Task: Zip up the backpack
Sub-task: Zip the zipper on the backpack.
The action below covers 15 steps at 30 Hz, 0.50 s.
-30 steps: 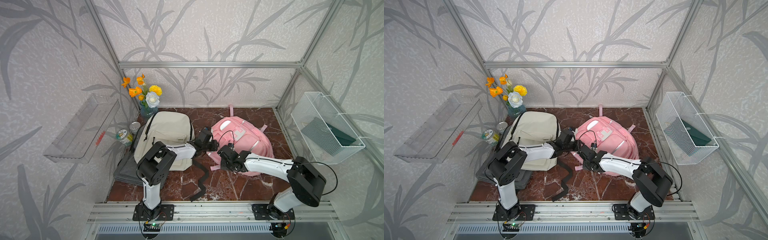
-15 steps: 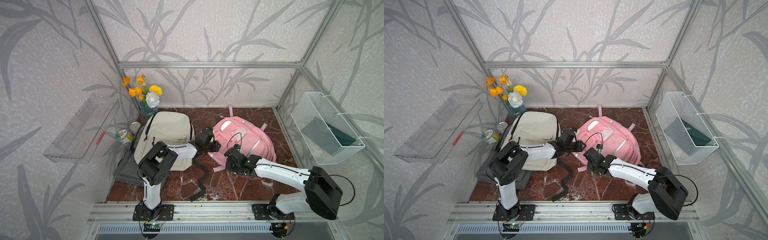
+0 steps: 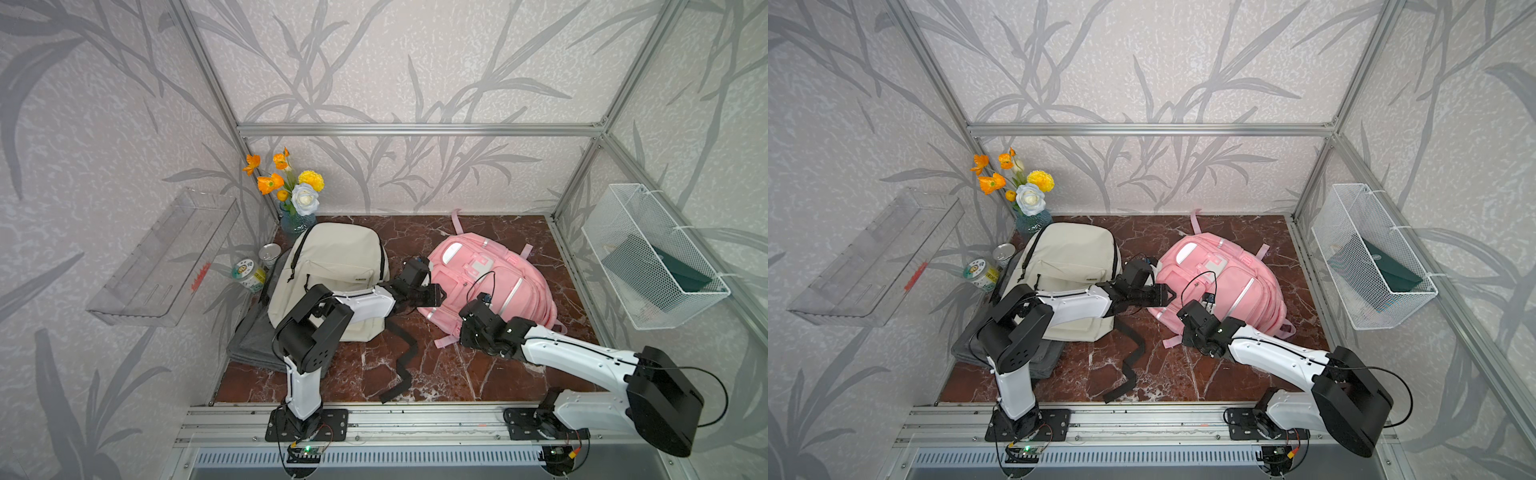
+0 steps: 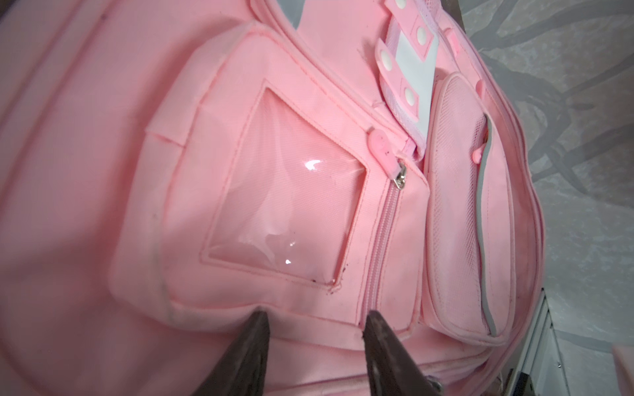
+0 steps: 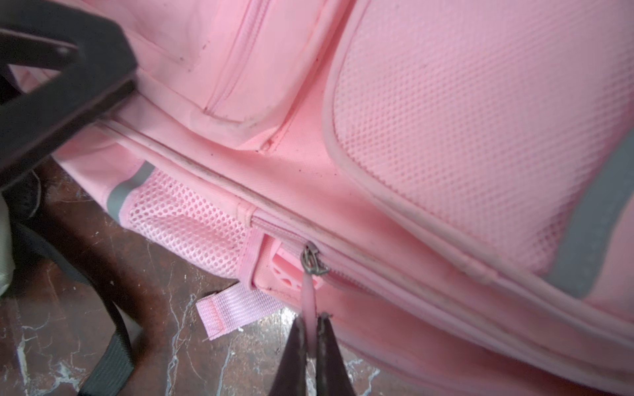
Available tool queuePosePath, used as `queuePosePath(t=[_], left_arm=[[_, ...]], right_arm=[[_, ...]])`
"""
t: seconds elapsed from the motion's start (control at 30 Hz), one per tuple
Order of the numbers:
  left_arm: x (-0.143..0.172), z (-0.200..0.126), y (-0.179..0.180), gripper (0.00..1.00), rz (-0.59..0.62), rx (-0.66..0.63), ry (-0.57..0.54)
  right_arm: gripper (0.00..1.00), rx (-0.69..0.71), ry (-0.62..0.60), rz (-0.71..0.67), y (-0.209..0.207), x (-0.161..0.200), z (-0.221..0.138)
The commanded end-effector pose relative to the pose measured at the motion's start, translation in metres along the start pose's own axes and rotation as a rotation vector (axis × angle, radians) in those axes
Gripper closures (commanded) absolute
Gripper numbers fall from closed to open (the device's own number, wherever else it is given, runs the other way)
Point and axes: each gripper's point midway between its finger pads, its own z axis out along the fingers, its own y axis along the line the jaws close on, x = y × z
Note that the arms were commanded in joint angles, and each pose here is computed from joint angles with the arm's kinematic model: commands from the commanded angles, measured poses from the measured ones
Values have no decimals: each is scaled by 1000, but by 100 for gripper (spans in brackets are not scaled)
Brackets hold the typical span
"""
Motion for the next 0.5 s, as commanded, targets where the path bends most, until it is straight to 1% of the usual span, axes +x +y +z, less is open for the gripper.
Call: queuePosePath(t=[0.0,0.1,0.13,0.23,0.33,0.4,0.47], left_arm=[[54,-28,29,44,-105,-162,174],[57,-37,21,42,-184,-120,166],[59,-38,20,42,-207,-108,167],[61,-39,12,41,-247,-65,150],[56,-36,-6,40,-247,-5,131],[50,-33,-24,39,-245,70,112],[46,-30,-35,39,-244,103,102]], right_arm=[[100,-5,30,-62,2,4,11],[100,-107,21,-84,27,1,10],[100,-139,-1,-97,36,-2,5],[100,-161,-47,-124,45,-7,-9],[100,-192,-66,-143,50,-6,-20],[100,-207,-63,-145,51,-4,-22],[100,-216,-64,-155,53,-1,-24]])
